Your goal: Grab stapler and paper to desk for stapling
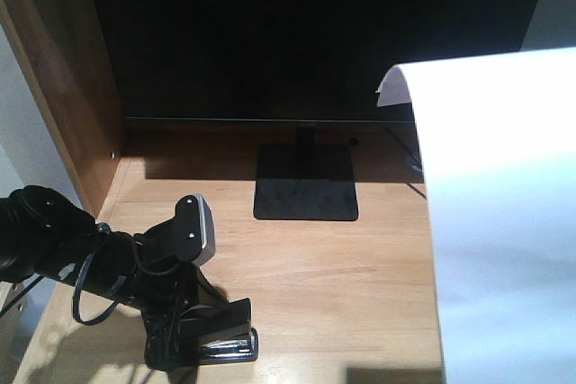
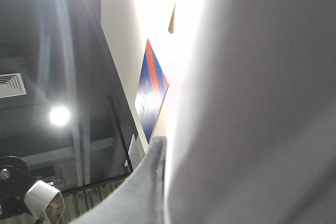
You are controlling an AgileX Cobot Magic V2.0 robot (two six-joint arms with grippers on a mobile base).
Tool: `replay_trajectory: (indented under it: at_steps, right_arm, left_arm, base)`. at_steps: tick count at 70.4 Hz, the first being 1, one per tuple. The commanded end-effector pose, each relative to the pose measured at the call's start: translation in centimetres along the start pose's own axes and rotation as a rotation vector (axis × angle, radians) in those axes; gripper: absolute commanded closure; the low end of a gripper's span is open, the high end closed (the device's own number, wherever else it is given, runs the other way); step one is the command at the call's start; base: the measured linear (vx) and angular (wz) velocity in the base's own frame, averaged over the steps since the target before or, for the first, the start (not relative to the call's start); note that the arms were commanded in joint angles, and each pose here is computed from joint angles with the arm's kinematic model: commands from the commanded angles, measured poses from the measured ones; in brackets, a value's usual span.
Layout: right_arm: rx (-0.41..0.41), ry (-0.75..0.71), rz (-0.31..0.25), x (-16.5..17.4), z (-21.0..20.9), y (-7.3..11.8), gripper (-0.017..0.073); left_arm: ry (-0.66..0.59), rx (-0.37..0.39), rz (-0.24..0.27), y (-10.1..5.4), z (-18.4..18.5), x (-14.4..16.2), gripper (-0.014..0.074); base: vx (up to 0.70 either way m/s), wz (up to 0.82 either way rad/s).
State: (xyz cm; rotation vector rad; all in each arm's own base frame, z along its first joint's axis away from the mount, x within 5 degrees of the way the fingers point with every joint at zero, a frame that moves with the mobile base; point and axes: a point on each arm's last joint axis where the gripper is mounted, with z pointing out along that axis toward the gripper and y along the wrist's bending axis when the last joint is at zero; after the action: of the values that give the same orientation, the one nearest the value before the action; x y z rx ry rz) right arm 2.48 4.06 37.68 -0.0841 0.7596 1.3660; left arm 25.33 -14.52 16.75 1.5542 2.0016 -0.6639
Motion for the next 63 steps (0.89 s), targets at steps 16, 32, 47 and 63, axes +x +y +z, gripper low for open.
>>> replay_trajectory:
  at_steps: [16,32,47,63]
  right_arm:
    - [0.0,-0.047,0.011,-0.8,0.6,0.3,0.0566]
    - [0.169,-0.049,0.051,-0.8,0.6,-1.5,0.0563]
    - [0.269,-0.036,0.124,-0.2,1.5,-4.2,0.0563]
    - [0.248,0.004,0.208,1.2,3.2,-7.9,0.0563]
  left_arm:
    - [-0.061,-0.003,0.001,-0.1,-0.8,-1.4,0.06]
    - [-0.061,-0.003,0.001,-0.1,-0.8,-1.4,0.06]
    - [-0.061,-0.003,0.001,-0.1,-0.8,-1.4,0.06]
    - [-0.061,-0.003,0.001,-0.1,-0.8,-1.4,0.06]
  base:
    - [0.0,0.0]
    - [0.0,0.0]
    - [0.0,0.0]
    - [0.0,0.0]
